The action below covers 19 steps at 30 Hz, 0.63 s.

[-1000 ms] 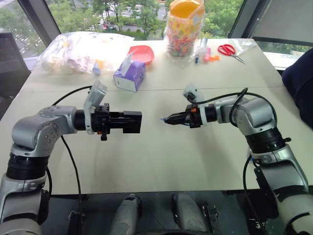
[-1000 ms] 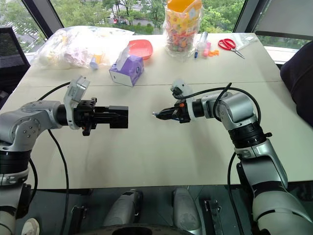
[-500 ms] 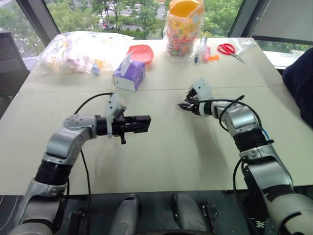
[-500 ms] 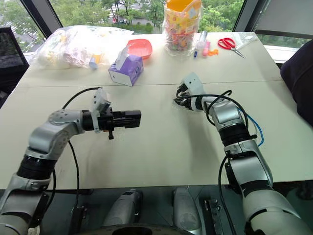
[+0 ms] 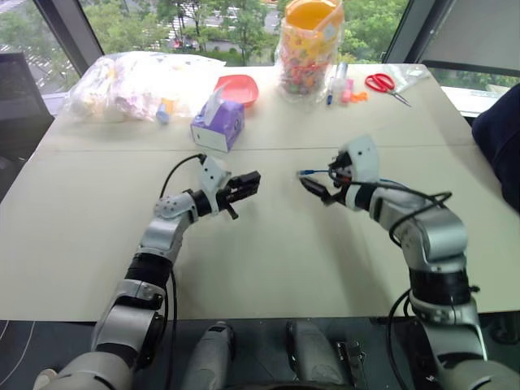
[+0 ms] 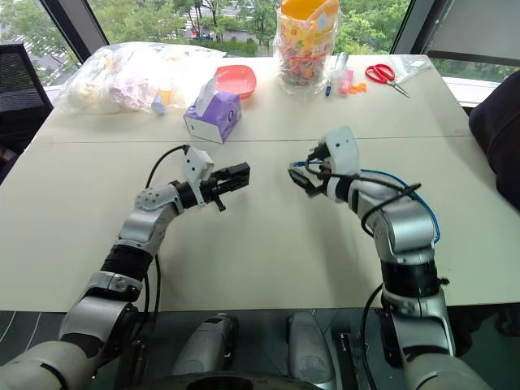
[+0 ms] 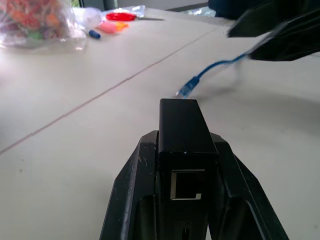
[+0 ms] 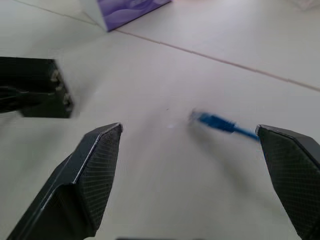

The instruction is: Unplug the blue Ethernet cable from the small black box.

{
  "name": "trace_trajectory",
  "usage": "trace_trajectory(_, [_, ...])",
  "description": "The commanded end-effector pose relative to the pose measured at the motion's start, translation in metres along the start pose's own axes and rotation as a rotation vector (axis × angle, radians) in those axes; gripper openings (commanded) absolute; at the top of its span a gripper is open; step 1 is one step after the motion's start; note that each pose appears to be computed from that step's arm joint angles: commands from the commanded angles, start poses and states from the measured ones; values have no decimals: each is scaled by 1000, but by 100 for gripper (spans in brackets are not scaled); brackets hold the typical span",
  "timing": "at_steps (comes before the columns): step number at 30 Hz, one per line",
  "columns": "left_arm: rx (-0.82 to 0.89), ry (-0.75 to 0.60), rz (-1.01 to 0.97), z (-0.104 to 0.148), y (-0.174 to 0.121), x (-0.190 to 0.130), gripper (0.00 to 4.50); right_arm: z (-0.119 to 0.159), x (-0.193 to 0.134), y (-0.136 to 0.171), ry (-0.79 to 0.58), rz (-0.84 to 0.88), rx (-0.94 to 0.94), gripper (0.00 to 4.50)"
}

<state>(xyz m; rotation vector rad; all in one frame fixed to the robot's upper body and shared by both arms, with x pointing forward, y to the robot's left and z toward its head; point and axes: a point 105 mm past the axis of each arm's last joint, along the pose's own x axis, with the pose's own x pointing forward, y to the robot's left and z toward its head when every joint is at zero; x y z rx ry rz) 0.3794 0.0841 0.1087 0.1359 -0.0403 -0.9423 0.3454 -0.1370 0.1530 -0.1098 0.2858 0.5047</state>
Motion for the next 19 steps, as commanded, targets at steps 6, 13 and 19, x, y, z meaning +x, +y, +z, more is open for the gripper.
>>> trace_trajectory(6, [11, 44, 61, -18, 23, -27, 316, -5, -19, 17, 8, 15, -39, 450])
trace_trajectory(13, [8, 63, 35, -4, 34, -53, 447, -17, -30, 30, 65, 115, -113, 450])
trace_trajectory(19, [15, 90, 48, 9, 37, -80, 447, -19, -38, 31, 79, 188, -135, 450])
